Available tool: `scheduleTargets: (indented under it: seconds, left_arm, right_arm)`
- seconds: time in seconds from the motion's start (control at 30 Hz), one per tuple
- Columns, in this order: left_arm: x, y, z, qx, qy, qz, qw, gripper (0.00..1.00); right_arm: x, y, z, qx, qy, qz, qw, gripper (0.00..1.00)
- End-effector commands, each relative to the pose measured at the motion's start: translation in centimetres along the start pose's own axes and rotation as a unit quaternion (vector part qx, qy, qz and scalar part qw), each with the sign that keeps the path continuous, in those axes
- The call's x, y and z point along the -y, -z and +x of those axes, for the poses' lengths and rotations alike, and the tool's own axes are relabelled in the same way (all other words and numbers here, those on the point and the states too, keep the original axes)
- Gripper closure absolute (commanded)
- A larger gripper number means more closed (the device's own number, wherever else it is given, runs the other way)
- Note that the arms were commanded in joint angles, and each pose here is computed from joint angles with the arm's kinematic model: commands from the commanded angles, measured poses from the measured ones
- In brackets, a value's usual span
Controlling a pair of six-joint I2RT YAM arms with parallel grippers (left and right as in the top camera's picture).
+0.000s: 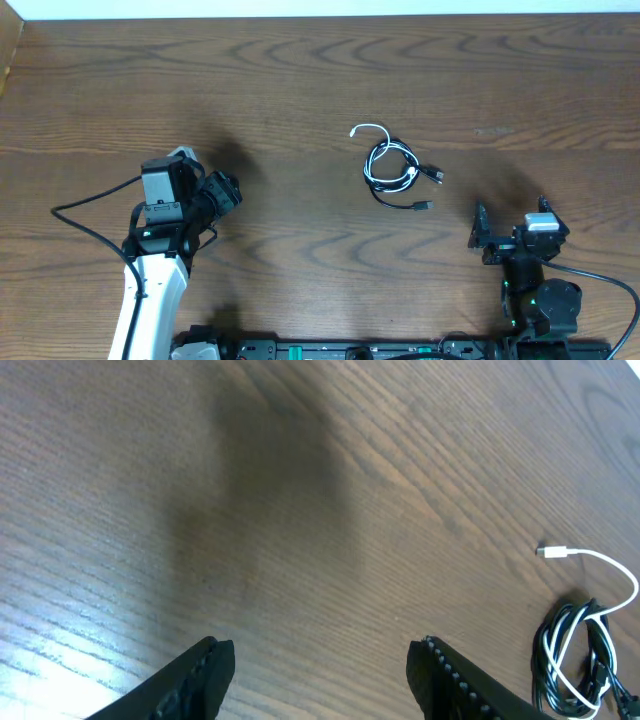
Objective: Untangle cables
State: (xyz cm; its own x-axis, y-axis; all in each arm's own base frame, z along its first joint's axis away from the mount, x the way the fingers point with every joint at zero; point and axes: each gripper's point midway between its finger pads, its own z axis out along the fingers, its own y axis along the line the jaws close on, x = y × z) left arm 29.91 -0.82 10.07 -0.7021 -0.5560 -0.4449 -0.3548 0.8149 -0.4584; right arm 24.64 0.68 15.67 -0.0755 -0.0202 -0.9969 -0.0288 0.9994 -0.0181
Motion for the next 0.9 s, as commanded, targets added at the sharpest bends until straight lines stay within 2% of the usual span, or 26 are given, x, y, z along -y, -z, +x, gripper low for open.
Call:
scheduleTargets:
  seconds: [0.0, 0.87]
  left_arm:
    - [0.0, -0.02, 0.17, -0.006, 0.007, 0.001, 1.0, 0.39]
    - [0.18, -0.02, 0.26, -0.009, 0.006, 0.006, 1.0, 0.39]
  right_arm:
    - [-0.13, 0.01, 0.11, -0.001, -0.003, -0.002, 1.0, 0.01]
    - [-0.13, 0.01, 0.11, -0.001, -0.003, -0.002, 1.0, 0.01]
